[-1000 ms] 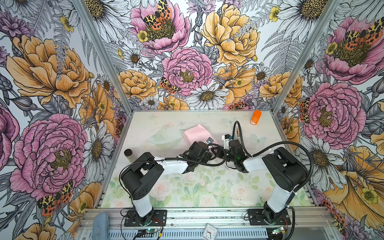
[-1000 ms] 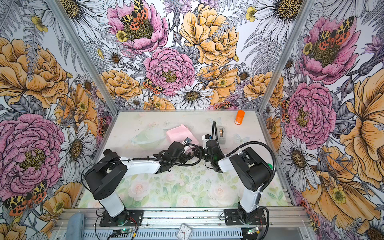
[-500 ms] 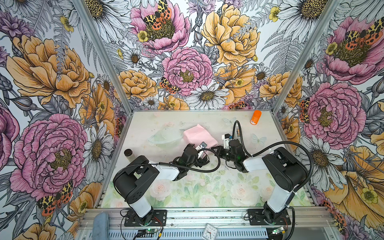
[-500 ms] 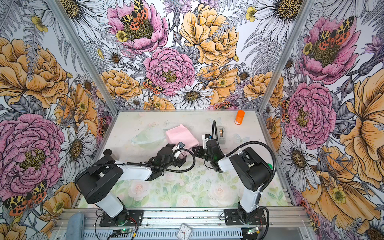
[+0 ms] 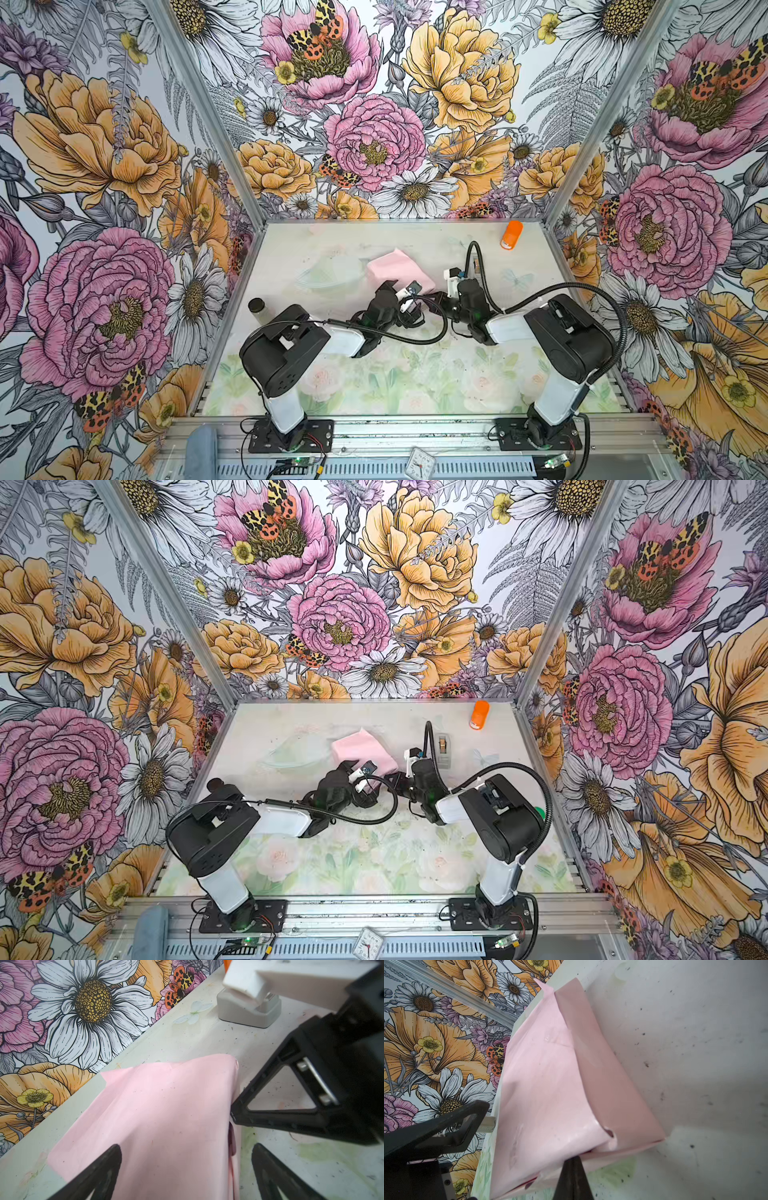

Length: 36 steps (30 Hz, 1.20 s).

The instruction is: Wrap the gift box in paper

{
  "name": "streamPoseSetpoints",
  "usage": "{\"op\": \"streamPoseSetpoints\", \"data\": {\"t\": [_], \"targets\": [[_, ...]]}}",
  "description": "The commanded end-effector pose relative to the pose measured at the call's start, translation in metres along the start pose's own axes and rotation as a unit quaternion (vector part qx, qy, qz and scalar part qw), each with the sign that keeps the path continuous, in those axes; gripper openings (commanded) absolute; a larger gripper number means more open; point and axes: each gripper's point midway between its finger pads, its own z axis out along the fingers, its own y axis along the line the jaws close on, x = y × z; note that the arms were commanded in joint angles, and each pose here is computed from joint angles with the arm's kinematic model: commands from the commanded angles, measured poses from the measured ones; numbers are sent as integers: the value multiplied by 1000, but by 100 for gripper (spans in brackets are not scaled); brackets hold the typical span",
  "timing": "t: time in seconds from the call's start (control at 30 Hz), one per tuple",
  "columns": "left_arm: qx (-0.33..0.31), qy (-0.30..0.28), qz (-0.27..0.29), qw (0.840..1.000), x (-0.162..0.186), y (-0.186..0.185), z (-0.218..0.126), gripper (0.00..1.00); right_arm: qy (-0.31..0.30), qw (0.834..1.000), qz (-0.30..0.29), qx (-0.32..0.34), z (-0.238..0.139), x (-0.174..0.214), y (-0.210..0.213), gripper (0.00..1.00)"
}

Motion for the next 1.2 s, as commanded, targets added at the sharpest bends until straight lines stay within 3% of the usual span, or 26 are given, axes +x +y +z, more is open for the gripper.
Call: {"op": "streamPoseSetpoints", "data": {"t": [0.0,0.47,0.73,1.0,1.17], "targets": [[-15,12,5,1000,6,6,7,97,-19,1000,-8,-7,0,-11,10,1],[-34,66,-12,997,49,5,10,86,-21,1000,-8,-6,-2,-13,9,0],[-34,63,-26,997,54,5,10,81,-25,1000,-13,-10,-7,-15,13,2],[-27,63,-40,997,57,3,8,79,-33,999,-37,5,-50,-33,8,13],[-22,64,-46,997,58,2,7,79,2,993,-91,71,-85,-60,-11,18]]}}
